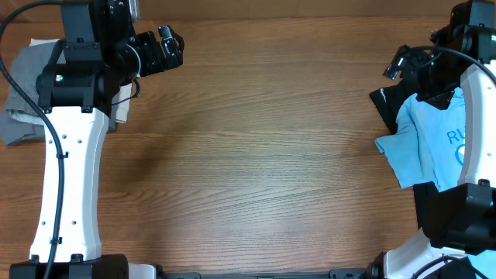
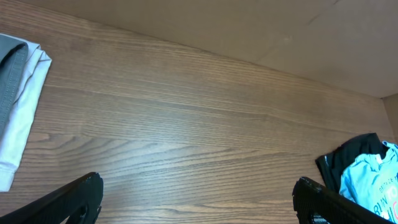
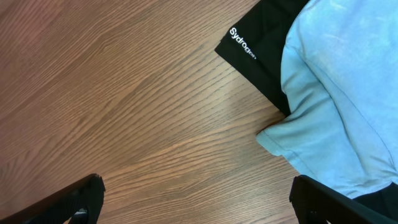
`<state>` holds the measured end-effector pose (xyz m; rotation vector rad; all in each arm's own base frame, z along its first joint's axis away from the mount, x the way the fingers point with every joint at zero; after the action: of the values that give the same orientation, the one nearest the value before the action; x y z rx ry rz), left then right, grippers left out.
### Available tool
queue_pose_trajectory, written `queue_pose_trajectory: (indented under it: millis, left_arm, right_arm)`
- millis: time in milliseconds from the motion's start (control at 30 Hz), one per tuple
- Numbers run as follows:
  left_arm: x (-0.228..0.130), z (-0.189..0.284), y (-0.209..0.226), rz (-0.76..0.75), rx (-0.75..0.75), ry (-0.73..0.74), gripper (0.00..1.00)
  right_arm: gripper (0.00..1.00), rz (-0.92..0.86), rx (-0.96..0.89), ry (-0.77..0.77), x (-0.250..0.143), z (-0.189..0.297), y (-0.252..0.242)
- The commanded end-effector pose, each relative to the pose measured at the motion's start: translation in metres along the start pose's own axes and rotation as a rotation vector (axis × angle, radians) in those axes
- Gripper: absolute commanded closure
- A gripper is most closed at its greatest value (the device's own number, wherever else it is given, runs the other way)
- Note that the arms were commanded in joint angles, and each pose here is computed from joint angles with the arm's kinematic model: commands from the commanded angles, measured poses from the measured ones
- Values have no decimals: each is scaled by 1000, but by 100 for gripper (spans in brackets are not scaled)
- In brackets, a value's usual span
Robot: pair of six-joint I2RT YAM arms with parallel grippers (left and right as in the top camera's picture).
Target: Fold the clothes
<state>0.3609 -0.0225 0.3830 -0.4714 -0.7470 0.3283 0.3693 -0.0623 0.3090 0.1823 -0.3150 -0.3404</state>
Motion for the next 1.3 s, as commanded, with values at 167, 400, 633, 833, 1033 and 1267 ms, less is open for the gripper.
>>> queue_pose_trajectory:
  millis: [167, 400, 633, 833, 1033, 1267]
  left_arm:
    - [-2, -1, 1, -13, 10, 0, 0]
    - [-2, -1, 1, -13, 10, 1, 0]
    - [-2, -1, 1, -13, 10, 1, 0]
    - [-2, -1, 1, -13, 10, 1, 0]
    - [-2, -1, 1, -13, 10, 1, 0]
    - [-2, -1, 1, -13, 10, 0, 0]
  right_arm:
    - [0, 99, 66, -291, -46, 112, 27]
    - [0, 246, 198, -651, -156, 233, 41]
    - [0, 376, 364, -949, -280, 302, 16]
    - [0, 429, 464, -1124, -356, 320, -20]
    - [0, 426, 464, -1143, -392, 295, -41]
    - [0, 421, 445, -1081, -388, 238, -44]
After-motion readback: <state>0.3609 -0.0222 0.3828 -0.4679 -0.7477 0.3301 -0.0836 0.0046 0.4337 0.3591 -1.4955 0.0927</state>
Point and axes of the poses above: each gripper's point midway between its finger pads, its own z axis back along the fingers, its own y axis along the line the jaws close on, x = y × z, the point moved 10 cm from there along z, back along the fingers, and after that the axes turned 9 degrees about z, right-handed, at the moved point
